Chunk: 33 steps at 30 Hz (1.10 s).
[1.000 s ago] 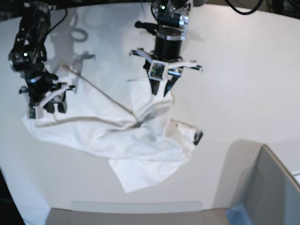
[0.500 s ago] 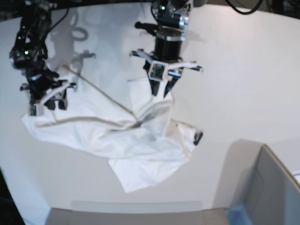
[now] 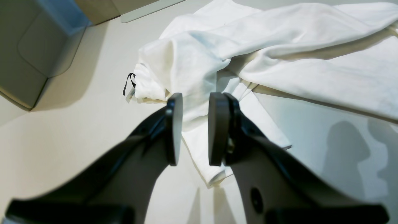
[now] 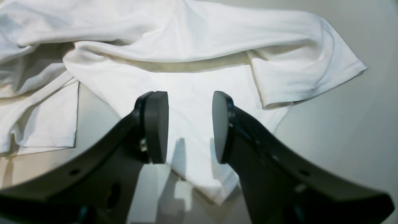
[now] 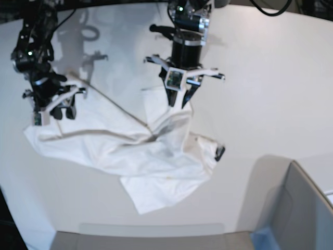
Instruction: Layout the t-shirt on the table in an organized manner, then fold the t-shirt properly
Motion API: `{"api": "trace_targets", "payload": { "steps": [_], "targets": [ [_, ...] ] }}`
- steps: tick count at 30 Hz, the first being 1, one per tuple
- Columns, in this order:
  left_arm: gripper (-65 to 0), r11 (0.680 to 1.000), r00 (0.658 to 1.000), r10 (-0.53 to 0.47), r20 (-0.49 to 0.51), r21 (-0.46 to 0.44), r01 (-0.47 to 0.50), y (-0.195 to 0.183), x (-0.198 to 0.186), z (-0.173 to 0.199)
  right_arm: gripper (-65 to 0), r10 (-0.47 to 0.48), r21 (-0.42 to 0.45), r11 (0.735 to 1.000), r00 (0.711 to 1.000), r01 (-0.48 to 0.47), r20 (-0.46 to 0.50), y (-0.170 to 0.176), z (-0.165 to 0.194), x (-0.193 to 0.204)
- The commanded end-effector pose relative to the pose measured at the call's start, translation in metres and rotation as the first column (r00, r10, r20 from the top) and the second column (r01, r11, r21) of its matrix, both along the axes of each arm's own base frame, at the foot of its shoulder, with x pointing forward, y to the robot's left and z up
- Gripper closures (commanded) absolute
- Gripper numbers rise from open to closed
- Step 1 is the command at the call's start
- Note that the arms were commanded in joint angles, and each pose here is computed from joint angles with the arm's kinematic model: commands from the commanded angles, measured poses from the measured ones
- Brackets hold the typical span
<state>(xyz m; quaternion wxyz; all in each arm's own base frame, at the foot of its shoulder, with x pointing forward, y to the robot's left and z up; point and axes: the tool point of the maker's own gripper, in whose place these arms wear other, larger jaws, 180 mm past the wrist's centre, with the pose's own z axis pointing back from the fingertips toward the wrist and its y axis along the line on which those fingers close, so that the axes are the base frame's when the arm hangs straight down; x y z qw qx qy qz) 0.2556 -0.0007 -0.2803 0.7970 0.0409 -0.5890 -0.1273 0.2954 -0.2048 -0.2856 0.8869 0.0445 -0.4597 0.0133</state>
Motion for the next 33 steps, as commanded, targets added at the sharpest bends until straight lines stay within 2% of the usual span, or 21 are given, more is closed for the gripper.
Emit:
{"api": "trace_targets", "payload": {
  "steps": [1,33],
  "targets": [
    [-15.4,1.000,0.998,0.004,0.058,-0.016,-0.003,-0.0014,0.0028,0.0158,-24.0,0.013,-0.008,1.000,0.999,-0.013,0.050,0.0012,0.0132,0.0052],
    [-15.4,0.999,0.997,0.015,0.074,-0.050,-0.011,-0.0074,0.0053,0.0229,-24.0,0.016,-0.009,1.000,0.999,-0.015,0.051,0.0015,0.0136,0.0053]
  ]
}}
